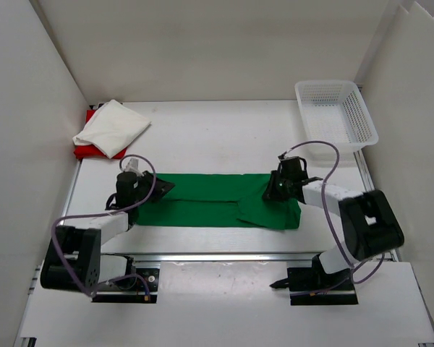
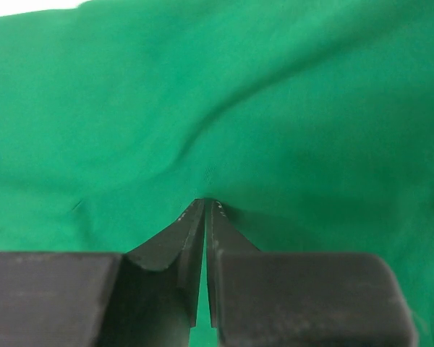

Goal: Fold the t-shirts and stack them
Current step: Rotate the tshirt 90 degrees

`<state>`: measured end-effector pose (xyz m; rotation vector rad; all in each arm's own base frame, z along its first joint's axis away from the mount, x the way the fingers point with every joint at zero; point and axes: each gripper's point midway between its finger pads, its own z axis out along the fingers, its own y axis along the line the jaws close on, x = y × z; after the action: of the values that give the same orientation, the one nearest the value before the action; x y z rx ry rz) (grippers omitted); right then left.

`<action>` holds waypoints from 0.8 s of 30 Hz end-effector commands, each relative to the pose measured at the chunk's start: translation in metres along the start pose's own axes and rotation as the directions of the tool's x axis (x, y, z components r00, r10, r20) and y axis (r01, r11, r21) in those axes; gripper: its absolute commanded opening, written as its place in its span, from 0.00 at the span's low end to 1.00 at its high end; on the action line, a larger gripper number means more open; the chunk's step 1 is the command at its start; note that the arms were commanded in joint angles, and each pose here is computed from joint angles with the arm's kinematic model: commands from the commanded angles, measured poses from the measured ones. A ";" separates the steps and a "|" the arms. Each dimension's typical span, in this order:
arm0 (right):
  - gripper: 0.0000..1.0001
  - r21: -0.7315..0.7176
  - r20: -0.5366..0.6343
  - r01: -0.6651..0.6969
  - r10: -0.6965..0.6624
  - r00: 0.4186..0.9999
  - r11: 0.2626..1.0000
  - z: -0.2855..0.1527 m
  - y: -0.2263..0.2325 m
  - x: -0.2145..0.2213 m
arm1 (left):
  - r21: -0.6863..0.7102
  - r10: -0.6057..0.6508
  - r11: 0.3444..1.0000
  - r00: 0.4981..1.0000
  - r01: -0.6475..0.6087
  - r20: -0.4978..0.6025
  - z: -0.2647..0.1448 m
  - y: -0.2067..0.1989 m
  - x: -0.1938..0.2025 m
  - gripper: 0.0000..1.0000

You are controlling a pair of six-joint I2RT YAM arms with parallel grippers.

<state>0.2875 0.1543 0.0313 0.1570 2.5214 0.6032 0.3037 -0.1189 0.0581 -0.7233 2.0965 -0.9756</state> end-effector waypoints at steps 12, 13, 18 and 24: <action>0.00 -0.087 -0.178 0.103 -0.117 0.977 0.991 0.193 0.061 -0.166 | 0.183 0.417 0.905 0.883 -0.383 -0.217 -0.020 -0.094 0.042 0.31; 0.00 -0.191 -0.013 0.169 -0.174 0.985 0.967 0.172 0.112 -0.236 | 0.169 0.438 0.897 0.875 -0.409 -0.205 -0.020 -0.091 0.040 0.27; 0.00 -0.313 0.163 0.274 -0.233 0.959 0.909 0.095 0.177 -0.274 | 0.170 0.450 0.892 0.865 -0.420 -0.223 -0.024 -0.077 0.053 0.10; 0.14 -0.247 0.337 0.381 -0.290 0.896 0.891 -0.024 0.205 -0.255 | 0.178 0.451 0.889 0.875 -0.422 -0.177 -0.033 -0.076 0.052 0.00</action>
<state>0.5181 0.2704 0.1336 -0.2104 2.3789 0.7423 0.2621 -0.1902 0.1045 -0.0767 2.2779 -0.9638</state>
